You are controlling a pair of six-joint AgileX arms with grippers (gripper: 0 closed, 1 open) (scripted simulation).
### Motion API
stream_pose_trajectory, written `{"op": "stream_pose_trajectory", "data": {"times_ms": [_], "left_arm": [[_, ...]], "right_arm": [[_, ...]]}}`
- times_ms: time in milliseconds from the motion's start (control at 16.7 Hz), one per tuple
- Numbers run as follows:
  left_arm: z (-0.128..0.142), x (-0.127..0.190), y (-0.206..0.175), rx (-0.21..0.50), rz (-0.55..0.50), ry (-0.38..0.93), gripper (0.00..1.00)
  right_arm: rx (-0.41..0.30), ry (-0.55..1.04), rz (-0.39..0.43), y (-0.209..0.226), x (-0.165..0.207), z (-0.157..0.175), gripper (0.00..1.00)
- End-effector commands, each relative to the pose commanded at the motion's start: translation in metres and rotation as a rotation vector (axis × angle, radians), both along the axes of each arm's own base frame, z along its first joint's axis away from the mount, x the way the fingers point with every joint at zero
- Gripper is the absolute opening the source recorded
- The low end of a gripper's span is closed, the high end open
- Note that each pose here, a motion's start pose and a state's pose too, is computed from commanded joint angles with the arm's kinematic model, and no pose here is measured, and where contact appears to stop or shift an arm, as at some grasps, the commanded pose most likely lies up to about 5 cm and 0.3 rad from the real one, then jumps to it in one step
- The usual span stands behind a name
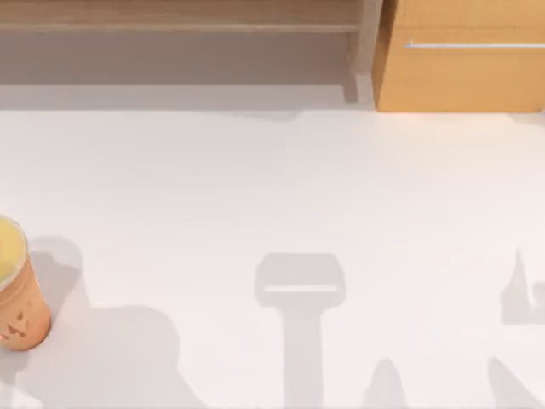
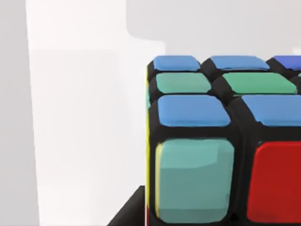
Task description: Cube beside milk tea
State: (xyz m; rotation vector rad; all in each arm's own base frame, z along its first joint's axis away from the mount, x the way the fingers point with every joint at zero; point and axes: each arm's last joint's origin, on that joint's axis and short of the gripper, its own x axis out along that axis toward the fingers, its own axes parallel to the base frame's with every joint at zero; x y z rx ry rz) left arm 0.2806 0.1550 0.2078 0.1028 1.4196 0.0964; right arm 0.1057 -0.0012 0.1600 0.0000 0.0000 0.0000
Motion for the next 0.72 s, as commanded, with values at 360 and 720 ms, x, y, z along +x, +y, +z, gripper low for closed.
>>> {"op": "stream_pose_trajectory", "data": {"times_ms": [360,720], "left_arm": [[-0.028,-0.016,-0.006,-0.116,-0.01,0.118,0.0],[-0.035,-0.018,-0.008,-0.139,-0.013,0.145,0.0]], "right_arm": [[0.0,0.0,0.0,0.0,0.0,0.0,1.0],[0.0,0.0,0.0,0.0,0.0,0.0,1.0]]}}
